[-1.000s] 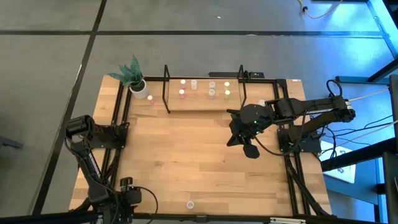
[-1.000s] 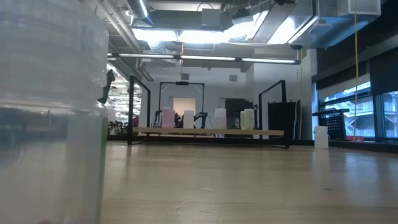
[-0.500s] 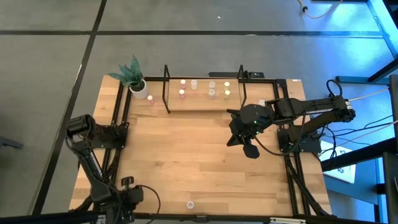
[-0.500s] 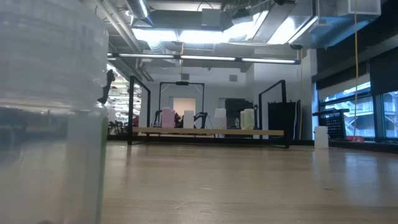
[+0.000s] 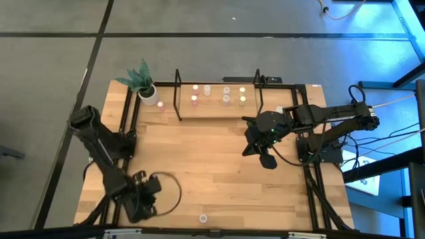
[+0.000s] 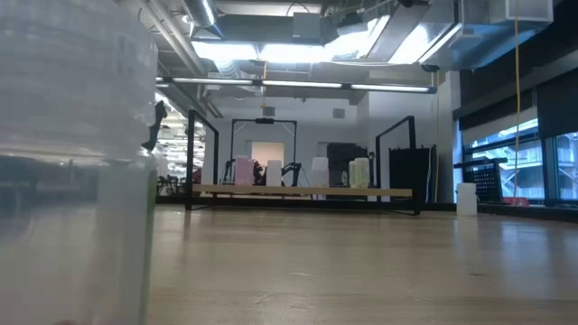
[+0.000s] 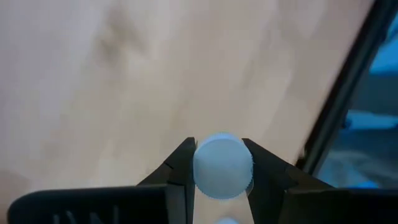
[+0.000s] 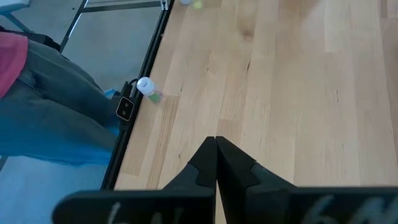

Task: Pick and place medicine bottles onto shelf by color
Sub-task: Put the yellow pill bottle on the shelf aligned with the other yellow pill bottles

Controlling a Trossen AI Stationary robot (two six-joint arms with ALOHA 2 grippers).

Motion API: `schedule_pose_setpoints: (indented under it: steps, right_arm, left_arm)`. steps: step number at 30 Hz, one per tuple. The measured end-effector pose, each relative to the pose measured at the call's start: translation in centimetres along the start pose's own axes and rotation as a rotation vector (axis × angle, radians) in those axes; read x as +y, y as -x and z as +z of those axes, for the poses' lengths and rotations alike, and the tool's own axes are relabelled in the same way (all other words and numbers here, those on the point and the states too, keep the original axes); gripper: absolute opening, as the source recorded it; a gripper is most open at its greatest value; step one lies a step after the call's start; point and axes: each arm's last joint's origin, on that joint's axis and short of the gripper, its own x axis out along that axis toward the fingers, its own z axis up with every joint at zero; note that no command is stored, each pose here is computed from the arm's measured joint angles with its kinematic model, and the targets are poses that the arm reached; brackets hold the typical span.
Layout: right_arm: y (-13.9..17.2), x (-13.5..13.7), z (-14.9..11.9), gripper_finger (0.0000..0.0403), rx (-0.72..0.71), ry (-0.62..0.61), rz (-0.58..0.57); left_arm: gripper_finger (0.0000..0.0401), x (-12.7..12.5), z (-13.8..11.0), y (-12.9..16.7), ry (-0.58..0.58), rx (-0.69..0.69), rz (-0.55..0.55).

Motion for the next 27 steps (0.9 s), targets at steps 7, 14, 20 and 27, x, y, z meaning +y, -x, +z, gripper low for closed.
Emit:
schedule_pose_setpoints:
  steps: [7, 14, 20, 27]
  right_arm:
    - [0.0, 0.0, 0.1, 0.0006, -0.009, 0.076, 0.000]
    - [0.0, 0.1, 0.6, 0.0006, -0.060, 0.117, 0.005]
    - [0.0, 0.1, 0.7, 0.0006, -0.071, 0.123, 0.004]
    - [0.1, -0.5, -0.2, 0.0006, 0.005, 0.077, -0.172]
  left_arm:
    - [0.0089, 2.7, 5.7, 1.7, 0.025, -0.069, 0.008]
    - [0.0090, 5.1, 10.4, 1.4, -0.027, -0.099, 0.050]
    - [0.0090, 6.4, 13.7, 0.9, -0.050, -0.154, 0.030]
    - [0.0090, 7.5, 17.2, 0.9, -0.116, -0.274, -0.022]
